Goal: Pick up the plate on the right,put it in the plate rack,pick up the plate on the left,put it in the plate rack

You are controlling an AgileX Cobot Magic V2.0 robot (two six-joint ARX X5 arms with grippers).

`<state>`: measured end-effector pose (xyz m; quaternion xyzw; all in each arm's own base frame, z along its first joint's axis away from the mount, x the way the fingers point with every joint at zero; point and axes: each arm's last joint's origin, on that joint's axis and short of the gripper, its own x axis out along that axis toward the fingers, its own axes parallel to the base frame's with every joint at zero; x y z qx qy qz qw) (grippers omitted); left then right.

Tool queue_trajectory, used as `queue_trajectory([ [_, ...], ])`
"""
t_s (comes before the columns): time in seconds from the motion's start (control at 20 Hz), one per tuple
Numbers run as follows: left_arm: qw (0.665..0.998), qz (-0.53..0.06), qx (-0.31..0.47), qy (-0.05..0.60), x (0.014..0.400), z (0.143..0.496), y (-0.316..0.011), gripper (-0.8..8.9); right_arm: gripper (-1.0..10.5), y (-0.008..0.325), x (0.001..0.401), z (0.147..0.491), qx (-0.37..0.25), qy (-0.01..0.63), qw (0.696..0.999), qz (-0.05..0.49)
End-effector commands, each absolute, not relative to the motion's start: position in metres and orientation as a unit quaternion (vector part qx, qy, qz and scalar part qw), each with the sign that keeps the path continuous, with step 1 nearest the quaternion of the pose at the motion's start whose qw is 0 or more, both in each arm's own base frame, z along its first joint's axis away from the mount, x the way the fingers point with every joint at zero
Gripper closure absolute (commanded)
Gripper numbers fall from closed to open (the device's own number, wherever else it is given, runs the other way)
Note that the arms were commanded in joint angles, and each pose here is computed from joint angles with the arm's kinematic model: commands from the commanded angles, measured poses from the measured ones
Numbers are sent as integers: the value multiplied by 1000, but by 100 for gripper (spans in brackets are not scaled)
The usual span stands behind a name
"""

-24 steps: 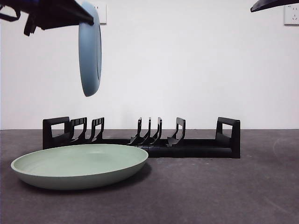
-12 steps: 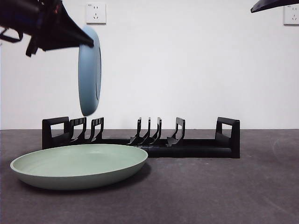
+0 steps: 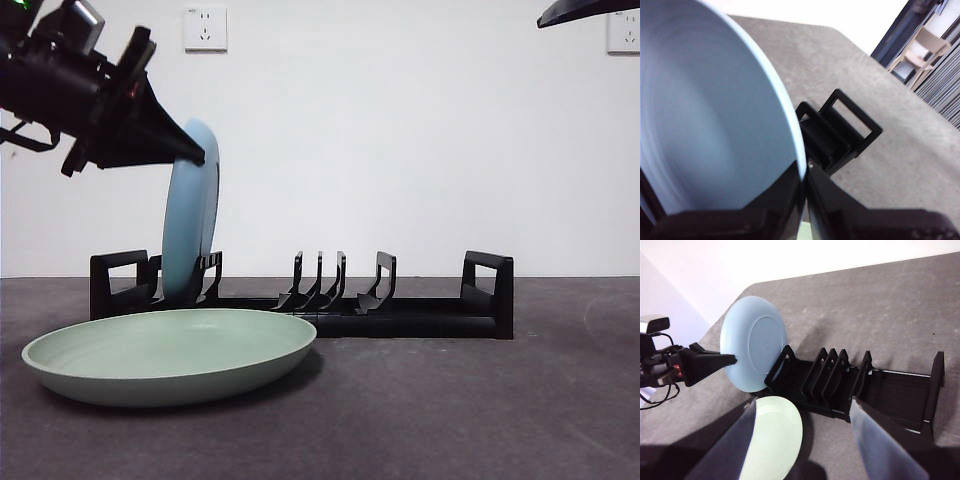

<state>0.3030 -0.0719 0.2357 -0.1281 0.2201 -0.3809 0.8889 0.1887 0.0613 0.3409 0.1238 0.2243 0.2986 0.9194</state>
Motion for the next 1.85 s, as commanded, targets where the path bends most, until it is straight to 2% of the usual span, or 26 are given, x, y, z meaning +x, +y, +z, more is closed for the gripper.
queue_trajectory([
  [0.05,896,-375,-99,215,304,234,-72,812,631,61,189,342,119,220,921,299],
  [0.2,896,-377,-84,221,303,232,-72,804,631,61,189,341,119,221,921,299],
  [0.4,891,-374,-82,243,301,227,-71,579,631,61,189,341,120,221,921,299],
  [0.55,890,-374,-78,249,300,226,-71,496,631,61,189,341,120,221,921,299],
  [0.8,891,-379,-76,239,296,233,-71,493,632,62,188,340,122,232,917,299],
  [0.95,895,-389,-52,213,285,250,-72,453,635,62,189,337,129,247,913,298],
  [1.15,901,-395,-11,179,261,277,-72,453,635,68,191,330,133,278,901,306],
  [1.35,929,-345,42,130,224,310,-70,453,640,79,198,318,143,322,869,347],
  [1.5,945,-300,96,87,195,330,-70,433,719,92,207,305,141,357,851,358],
  [1.7,950,-254,181,31,144,351,-69,434,725,120,226,272,127,423,817,371],
  [1.85,947,-246,204,36,120,352,-70,435,720,143,240,244,114,461,797,373],
])
